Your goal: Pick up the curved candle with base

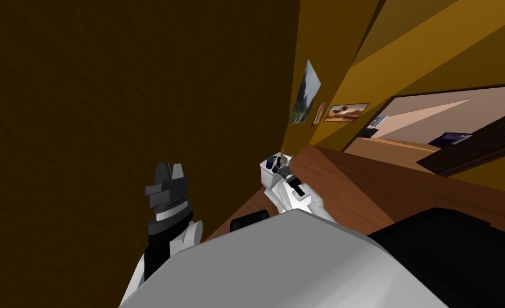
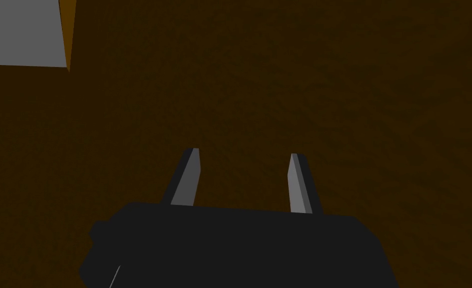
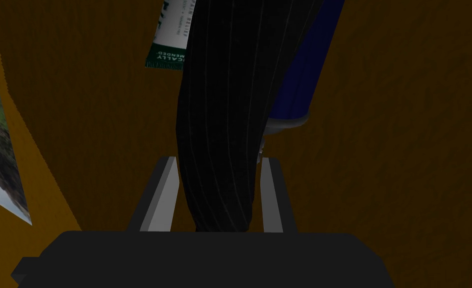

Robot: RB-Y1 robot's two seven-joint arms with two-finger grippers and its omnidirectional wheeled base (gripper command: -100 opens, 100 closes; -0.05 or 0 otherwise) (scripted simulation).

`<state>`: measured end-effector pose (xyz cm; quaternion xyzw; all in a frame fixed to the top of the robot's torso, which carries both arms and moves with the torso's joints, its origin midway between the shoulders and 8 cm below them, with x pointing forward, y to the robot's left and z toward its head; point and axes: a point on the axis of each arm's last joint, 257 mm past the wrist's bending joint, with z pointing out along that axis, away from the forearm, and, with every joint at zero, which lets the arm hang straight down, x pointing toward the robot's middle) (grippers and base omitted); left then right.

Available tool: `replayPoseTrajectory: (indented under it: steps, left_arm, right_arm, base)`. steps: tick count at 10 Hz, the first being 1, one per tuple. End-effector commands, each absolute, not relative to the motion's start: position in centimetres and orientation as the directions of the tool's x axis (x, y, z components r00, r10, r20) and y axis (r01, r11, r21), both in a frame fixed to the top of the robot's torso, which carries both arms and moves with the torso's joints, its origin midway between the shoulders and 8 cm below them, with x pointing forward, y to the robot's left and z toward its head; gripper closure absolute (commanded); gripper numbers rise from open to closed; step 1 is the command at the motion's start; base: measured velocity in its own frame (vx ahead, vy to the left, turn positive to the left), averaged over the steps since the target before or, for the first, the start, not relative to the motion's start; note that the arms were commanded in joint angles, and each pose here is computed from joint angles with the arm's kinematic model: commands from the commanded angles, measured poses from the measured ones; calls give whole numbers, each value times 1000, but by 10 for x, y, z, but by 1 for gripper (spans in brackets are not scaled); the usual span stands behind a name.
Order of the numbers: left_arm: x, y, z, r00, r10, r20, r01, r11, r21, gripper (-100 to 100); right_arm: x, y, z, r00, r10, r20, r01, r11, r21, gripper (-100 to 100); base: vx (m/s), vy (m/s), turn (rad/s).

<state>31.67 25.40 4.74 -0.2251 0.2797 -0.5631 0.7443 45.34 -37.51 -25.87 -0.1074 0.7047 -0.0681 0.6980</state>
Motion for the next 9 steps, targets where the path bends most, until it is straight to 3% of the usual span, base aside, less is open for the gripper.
replayPoseTrajectory:
  steps: [1,5,8,9]
  left_arm:
    - [317,254,47,209,-964,-163,712,264,-650,0]
    - [317,254,47,209,-964,-163,712,264,-650,0]
    - [317,254,47,209,-964,-163,712,264,-650,0]
    - [317,254,47,209,-964,-163,712,264,-650,0]
  right_arm:
    - [439,-373,-261,-14,-242,-970,-55,969,-241,100]
    - [411,-366,-252,-13,-248,-969,-57,967,-247,100]
    - [411,-363,-244,4,-251,-968,-59,966,-251,100]
    - [411,-363,-243,7,-251,-968,-59,966,-251,0]
  base:
    - [74,-5,-47]
    - [73,-7,-28]
    - [11,0,0]
    - [0,0,0]
